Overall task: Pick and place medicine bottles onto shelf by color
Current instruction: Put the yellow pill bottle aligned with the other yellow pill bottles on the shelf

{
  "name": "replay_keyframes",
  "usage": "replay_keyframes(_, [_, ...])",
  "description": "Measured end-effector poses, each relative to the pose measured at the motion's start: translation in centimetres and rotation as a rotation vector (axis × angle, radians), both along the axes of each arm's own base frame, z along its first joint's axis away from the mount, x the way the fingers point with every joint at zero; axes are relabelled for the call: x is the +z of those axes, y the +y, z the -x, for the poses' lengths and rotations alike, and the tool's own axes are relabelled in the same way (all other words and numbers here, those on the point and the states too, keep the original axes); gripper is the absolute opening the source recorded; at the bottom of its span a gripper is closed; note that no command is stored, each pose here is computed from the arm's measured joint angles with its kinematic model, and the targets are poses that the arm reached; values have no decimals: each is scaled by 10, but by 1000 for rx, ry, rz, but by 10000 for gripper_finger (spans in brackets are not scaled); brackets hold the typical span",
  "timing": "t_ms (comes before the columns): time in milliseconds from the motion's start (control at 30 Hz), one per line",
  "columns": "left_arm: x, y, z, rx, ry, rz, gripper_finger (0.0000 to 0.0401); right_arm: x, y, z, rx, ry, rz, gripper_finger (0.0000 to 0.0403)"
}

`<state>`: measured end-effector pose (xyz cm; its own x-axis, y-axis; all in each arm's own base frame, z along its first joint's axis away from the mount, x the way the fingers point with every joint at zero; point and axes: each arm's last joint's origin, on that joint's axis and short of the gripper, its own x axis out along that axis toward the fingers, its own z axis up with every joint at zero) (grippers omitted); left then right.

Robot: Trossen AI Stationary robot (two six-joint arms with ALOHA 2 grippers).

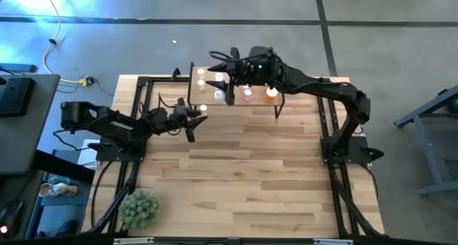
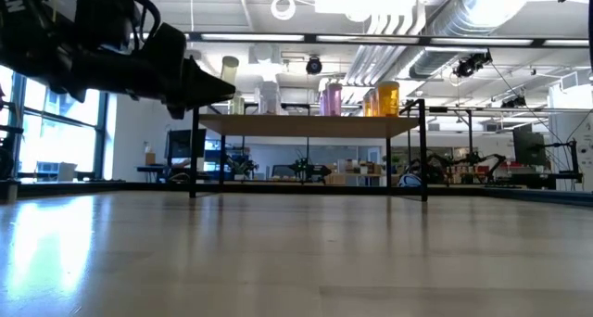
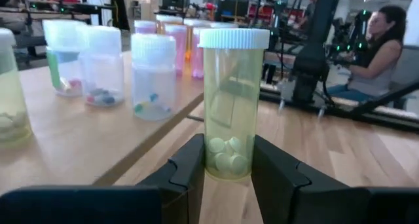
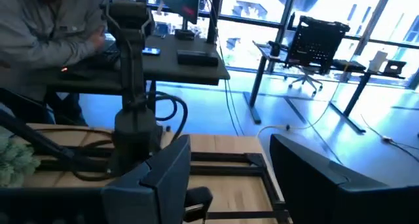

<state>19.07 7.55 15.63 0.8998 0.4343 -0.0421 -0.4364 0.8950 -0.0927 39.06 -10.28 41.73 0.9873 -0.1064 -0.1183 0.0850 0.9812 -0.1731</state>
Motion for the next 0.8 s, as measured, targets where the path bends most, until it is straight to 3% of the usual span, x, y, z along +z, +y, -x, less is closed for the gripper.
replay_keyframes(433, [19,0,7,30,-91,-49,96,-8,-16,-6,63,-28,-6,201])
replay_keyframes(800, [20,17,15,118,-81,-88,96,15,-35,-18,71,-91,61,201])
